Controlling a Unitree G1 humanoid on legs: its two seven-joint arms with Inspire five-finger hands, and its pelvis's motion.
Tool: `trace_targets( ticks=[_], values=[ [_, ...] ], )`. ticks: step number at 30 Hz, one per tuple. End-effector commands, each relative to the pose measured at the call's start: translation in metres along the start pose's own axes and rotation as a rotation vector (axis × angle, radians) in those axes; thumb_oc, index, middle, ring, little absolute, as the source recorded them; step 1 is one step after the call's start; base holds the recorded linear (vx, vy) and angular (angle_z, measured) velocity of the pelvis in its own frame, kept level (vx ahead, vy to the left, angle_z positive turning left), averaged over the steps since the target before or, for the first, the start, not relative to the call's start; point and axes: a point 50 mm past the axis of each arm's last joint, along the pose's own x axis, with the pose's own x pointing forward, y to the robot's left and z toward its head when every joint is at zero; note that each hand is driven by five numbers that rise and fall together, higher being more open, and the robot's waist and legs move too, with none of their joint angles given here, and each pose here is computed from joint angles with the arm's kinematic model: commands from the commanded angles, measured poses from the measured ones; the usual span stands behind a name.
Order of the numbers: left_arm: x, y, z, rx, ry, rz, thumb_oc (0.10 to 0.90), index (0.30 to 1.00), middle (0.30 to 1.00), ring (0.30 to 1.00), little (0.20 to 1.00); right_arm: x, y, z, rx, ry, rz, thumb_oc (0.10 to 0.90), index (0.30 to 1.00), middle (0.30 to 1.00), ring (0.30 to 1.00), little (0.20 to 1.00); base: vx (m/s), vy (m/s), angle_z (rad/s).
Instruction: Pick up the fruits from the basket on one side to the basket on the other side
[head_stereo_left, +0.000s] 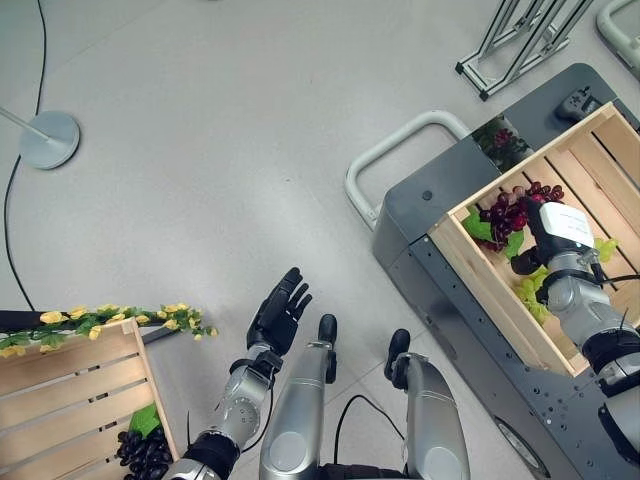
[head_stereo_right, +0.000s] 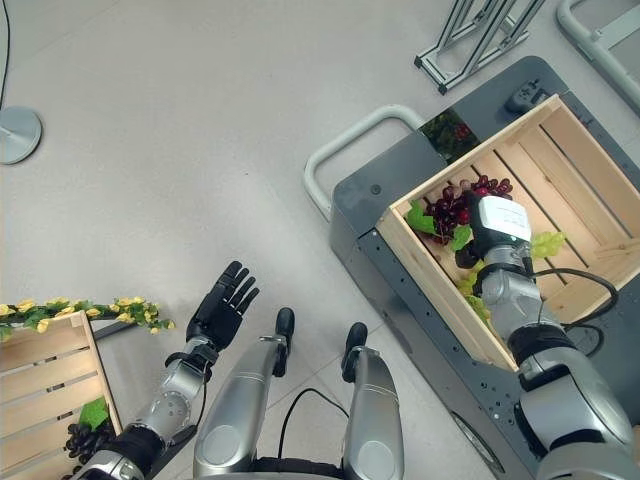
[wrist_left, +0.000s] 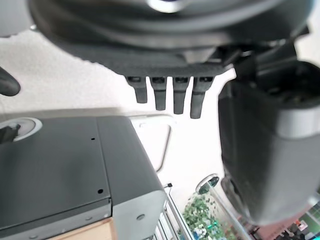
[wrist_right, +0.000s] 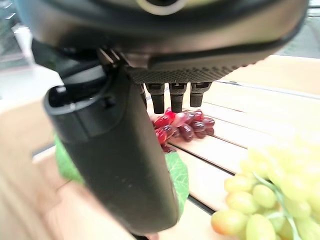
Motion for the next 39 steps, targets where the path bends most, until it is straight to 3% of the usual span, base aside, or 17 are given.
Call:
trace_targets(
  ticks=[1, 12, 18, 28, 38, 39],
  values=[
    [-0.003, -0.024, 0.010, -0.009, -0.066, -0.150, 0.800, 0.900, 0.900, 0.900, 0.900, 0.017, -0.083, -0.019, -0.209, 0.004, -0.182, 0.800, 0.900, 0.900, 0.900, 0.900, 0.03, -0.011, 0.05],
    [-0.003, -0.019, 0.012, -0.027, -0.081, -0.139, 0.800, 0.900, 0.900, 0.900, 0.900, 0.028, -0.109, 0.002, -0.532, -0.066, -0.223, 0.800, 0.900, 0.900, 0.900, 0.900, -0.02, 0.002, 0.01],
    [-0.003, -0.020, 0.013, -0.038, -0.080, -0.156, 0.800, 0.900, 0.900, 0.900, 0.900, 0.032, -0.100, 0.001, -0.632, -0.031, -0.053, 0.800, 0.900, 0.900, 0.900, 0.900, -0.01, -0.005, 0.03],
    [0.001, -0.026, 0.018, -0.050, -0.088, -0.199, 0.800, 0.900, 0.900, 0.900, 0.900, 0.032, -0.089, -0.023, -0.635, 0.153, 0.142, 0.800, 0.900, 0.900, 0.900, 0.900, 0.00, -0.005, 0.03],
    [0.003, -0.046, 0.024, -0.092, -0.104, -0.299, 0.800, 0.900, 0.900, 0.900, 0.900, 0.032, -0.094, -0.027, -0.610, 0.168, 0.149, 0.800, 0.900, 0.900, 0.900, 0.900, -0.02, 0.010, -0.01],
    [0.003, -0.047, 0.024, -0.093, -0.103, -0.302, 0.800, 0.900, 0.900, 0.900, 0.900, 0.032, -0.094, -0.027, -0.607, 0.164, 0.145, 0.445, 0.368, 0.368, 0.368, 0.368, -0.04, 0.027, -0.01]
  ],
)
